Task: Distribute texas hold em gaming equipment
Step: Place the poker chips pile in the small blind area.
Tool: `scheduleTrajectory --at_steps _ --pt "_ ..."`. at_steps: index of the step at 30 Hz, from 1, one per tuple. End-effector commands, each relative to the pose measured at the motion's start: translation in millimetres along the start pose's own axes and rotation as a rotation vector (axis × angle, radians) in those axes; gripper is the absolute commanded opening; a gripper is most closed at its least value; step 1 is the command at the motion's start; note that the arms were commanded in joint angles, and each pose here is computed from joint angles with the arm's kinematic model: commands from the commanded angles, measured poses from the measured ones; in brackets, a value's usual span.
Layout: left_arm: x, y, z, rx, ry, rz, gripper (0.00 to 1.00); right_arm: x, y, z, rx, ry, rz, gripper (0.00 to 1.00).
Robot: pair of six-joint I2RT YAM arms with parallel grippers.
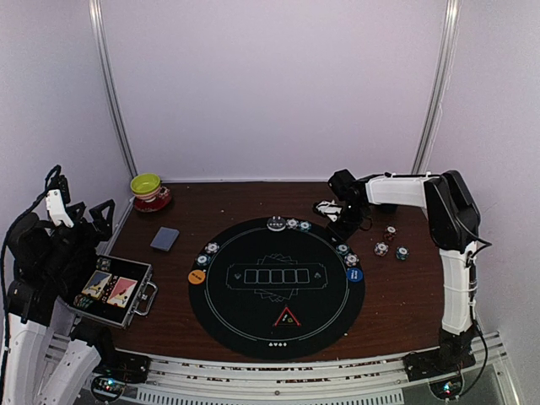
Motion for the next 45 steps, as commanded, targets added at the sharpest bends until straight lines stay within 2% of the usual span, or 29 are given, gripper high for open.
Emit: scheduleTrajectory --at_steps 1,10,18,24,29,35,40,45 --pt "8.0 -1.7 -1.0 -0.006 0.008 -0.048 0.98 -1.0 6.7 0.8 -0.016 -0.013 0.022 0.34" --pt "8.4 -2.1 -1.1 -0.007 0.008 -0.05 0.98 -4.4 5.3 3.1 -0.01 -0.023 0.03 0.4" --pt "8.3 -2.3 -1.2 -0.007 0.008 -0.05 0.98 -1.5 -3.5 1.9 -0.013 -0.021 0.007 0.58" --pt "8.3 -2.3 -1.1 -0.007 0.008 -0.05 0.98 6.9 -34.2 -4.1 -0.036 -0.013 -0.068 0.7" --pt "8.6 -2.7 -1.1 -0.006 0.008 -0.052 0.98 4.5 -74.1 -27.5 -0.089 0.047 -0.155 0.78" --pt "8.6 -2.6 -0.8 -0.003 0.008 -0.052 0.98 -29.5 -109.0 -80.1 -0.126 0.206 -0.184 0.84" --pt "7.9 -1.5 -1.3 -0.01 0.008 -0.046 0.98 -79.4 -102.9 -114.3 -0.178 0.316 -0.106 0.86" --pt "8.2 -2.5 -0.9 -0.006 0.008 -0.051 0.98 -108.8 -87.7 -128.9 -0.199 0.363 -0.045 0.86"
Point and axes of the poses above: each gripper's point midway between its finger pads, its own y axis out along the fingers, its own z axis along the line the jaws close on, x = y × z, the point moved 7 cm from there along -y, back along the fingers, and after that the axes turned 6 degrees about -y, right-handed, at the moved point
